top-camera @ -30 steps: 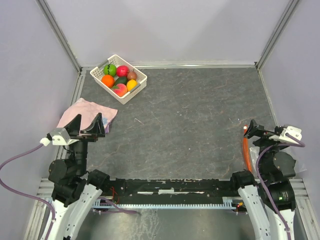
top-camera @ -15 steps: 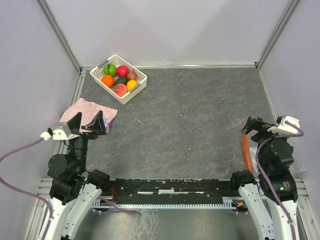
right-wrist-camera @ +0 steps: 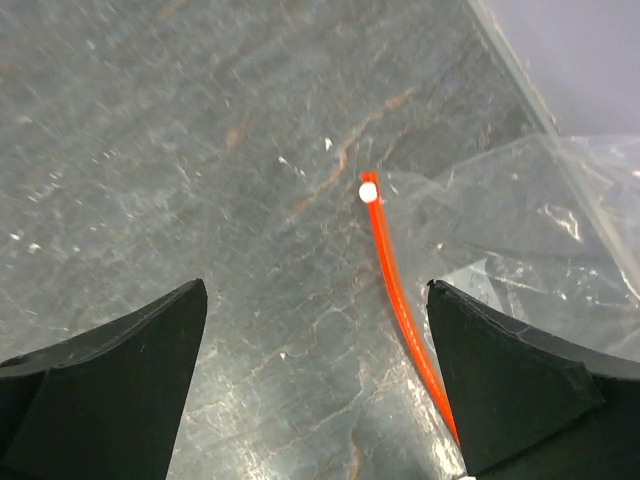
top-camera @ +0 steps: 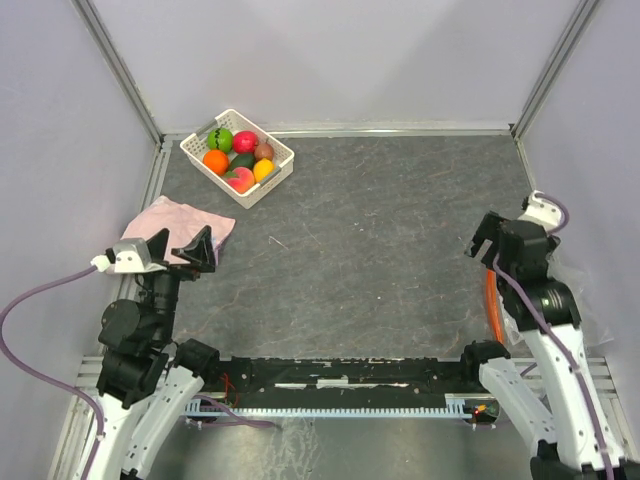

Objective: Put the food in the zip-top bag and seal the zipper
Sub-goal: Pick up the zipper food storage bag at the corner of the board.

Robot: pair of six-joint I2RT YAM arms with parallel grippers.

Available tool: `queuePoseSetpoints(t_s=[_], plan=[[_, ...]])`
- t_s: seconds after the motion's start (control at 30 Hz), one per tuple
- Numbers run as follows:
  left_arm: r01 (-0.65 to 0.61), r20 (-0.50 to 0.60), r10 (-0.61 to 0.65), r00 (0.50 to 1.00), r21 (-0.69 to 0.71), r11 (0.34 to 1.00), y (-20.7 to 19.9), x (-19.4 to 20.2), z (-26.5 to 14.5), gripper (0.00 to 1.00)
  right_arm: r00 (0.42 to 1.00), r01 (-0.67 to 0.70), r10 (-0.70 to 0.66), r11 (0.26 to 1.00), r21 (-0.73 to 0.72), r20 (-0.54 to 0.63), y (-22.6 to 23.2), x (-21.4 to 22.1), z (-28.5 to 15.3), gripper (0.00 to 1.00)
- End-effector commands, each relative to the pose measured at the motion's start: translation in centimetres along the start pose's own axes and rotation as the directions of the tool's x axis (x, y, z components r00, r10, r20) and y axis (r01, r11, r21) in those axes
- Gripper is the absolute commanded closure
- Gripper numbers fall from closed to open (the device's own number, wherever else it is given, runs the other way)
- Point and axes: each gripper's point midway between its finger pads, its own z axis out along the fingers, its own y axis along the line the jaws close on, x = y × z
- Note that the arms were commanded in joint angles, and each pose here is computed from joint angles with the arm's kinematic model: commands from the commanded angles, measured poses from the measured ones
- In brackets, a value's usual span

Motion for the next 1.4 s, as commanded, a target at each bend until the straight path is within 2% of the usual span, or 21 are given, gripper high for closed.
queuePoseSetpoints(t_s=[0.0, 0.17, 0.3, 0.6, 0.77, 0.97, 1.13, 1.37], plan=[[0.008, -0.031, -0.006, 1.0, 0.043, 0.999, -0.9, 0.3, 0.2, 0.0, 0.991, 0.025, -0.007, 0.991, 0.129, -0.135, -0.8, 1.9, 1.9, 0.01], [0.005, -0.055, 0.0, 0.998, 0.084, 0.996, -1.7, 1.0, 0.5, 0.0, 0.968, 0.133, -0.049, 0.932, 0.336, -0.247, -3.1, 4.4, 4.8, 0.0], [0.009, -0.061, -0.003, 0.998, 0.1, 0.995, -2.0, 1.2, 0.4, 0.0, 0.949, 0.2, -0.077, 0.897, 0.393, -0.307, -3.5, 5.7, 6.3, 0.04], [0.012, -0.037, -0.008, 0.999, 0.093, 0.996, -1.7, 0.6, -0.3, 0.0, 0.86, 0.378, -0.15, 0.829, 0.412, -0.488, -4.0, 8.5, 8.7, 0.13], [0.016, -0.005, -0.016, 1.0, 0.077, 0.997, -1.2, 0.0, -0.8, 0.0, 0.816, 0.446, -0.174, 0.795, 0.411, -0.551, -4.4, 9.4, 9.9, 0.27], [0.018, 0.007, -0.018, 1.0, 0.084, 0.996, -1.2, -0.2, -1.0, 0.0, 0.768, 0.492, -0.173, 0.775, 0.397, -0.616, -4.6, 10.6, 10.7, 0.34], [0.016, 0.009, -0.017, 1.0, 0.085, 0.996, -1.2, -0.3, -1.1, 0.01, 0.756, 0.527, -0.166, 0.729, 0.437, -0.633, -5.9, 10.6, 11.3, 0.37], [0.019, 0.017, -0.021, 1.0, 0.083, 0.996, -1.1, -0.5, -1.2, 0.0, 0.738, 0.548, -0.158, 0.707, 0.446, -0.656, -6.8, 11.7, 12.3, 0.4]])
